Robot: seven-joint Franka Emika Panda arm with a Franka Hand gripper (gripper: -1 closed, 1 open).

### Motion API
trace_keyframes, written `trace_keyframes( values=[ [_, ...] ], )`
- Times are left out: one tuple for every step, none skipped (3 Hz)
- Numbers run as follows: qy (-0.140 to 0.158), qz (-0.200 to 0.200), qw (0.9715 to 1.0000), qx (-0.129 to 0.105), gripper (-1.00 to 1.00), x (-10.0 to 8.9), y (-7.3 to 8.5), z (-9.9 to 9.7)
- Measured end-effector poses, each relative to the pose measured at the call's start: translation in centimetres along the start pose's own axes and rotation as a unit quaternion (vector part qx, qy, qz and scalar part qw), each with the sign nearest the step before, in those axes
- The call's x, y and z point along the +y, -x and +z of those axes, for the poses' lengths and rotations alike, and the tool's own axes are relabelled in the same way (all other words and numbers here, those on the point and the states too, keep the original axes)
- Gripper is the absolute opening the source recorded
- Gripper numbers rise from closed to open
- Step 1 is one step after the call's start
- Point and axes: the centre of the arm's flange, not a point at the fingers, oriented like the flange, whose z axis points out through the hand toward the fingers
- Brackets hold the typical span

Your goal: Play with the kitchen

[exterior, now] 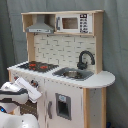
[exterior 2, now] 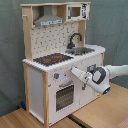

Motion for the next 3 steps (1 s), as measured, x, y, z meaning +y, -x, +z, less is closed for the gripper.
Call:
trace_keyframes(
  values=[
    [0.005,-0.070,0.9975,0.006,-1.00,-0.09,0.13,0.01],
    [0.009,-0.133,0.9911,0.008,-1.00,-0.18,0.18,0.01],
    [0.015,-0.187,0.9822,0.007,-1.00,-0.27,0.17,0.00]
  ],
)
